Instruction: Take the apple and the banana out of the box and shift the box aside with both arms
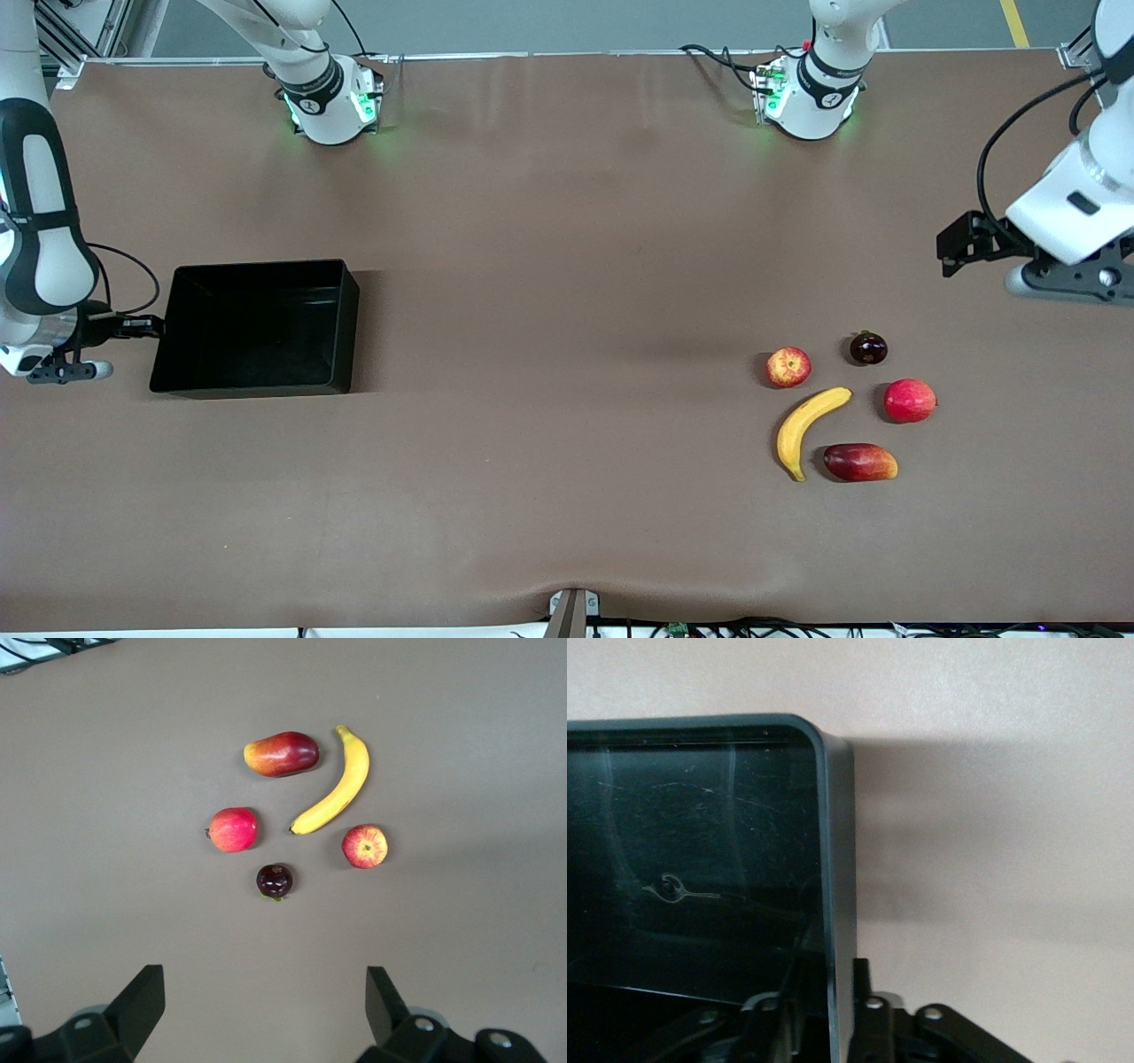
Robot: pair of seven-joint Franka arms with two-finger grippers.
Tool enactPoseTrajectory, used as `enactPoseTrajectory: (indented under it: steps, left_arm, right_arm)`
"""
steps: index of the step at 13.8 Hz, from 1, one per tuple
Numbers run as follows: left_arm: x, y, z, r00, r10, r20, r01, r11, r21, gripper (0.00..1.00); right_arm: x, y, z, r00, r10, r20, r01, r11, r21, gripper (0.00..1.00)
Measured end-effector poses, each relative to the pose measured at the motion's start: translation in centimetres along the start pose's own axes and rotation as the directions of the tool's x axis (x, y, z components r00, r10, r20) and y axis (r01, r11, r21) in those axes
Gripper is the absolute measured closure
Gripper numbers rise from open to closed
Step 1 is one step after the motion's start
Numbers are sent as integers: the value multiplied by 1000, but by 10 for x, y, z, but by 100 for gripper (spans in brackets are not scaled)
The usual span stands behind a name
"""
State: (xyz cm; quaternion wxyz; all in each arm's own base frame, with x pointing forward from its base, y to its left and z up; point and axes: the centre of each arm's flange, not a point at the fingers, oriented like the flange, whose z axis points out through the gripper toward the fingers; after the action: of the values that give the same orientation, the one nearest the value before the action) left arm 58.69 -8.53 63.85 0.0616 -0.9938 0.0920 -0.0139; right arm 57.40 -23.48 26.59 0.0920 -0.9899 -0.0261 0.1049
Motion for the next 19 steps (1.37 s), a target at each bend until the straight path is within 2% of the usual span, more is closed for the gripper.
enactPoseTrajectory:
  steps: [3, 5, 6, 7, 9, 13, 16, 19]
  left_arm:
    - [-8, 8, -13, 1000, 0, -12, 0, 1000, -9, 0]
    - [-16, 15, -13, 1000, -10, 0, 10, 1000, -17, 0]
    - [-21, 15, -13, 1000, -23, 7, 23, 999, -27, 0]
    - [-27, 13, -14, 999, -38, 14, 39, 998, -39, 0]
    - [-42, 10, -17, 998, -59, 21, 60, 997, -48, 0]
    - [-71, 22, -31, 997, -71, 8, 71, 997, -35, 0]
    - [-74, 22, -30, 997, -78, 14, 79, 995, -59, 0]
    - [-72, 16, -23, 995, -91, 29, 93, 993, -75, 0]
  right_arm:
    - [13, -13, -37, 998, -55, -10, 55, 998, 5, 35]
    - [37, -48, -85, 988, -136, -66, 135, 991, -27, 18]
    - [47, -71, -112, 981, -178, -83, 175, 984, -43, 6]
    - [54, -97, -139, 971, -221, -95, 215, 974, -65, 0]
    - [61, -132, -189, 951, -281, -126, 266, 956, -123, 0]
    - [55, -155, -239, 932, -316, -176, 290, 944, -155, 0]
    - [20, -196, -282, 950, -258, -178, 236, 962, -136, 0]
    - [-30, -260, -323, 963, -200, -180, 178, 975, -130, 0]
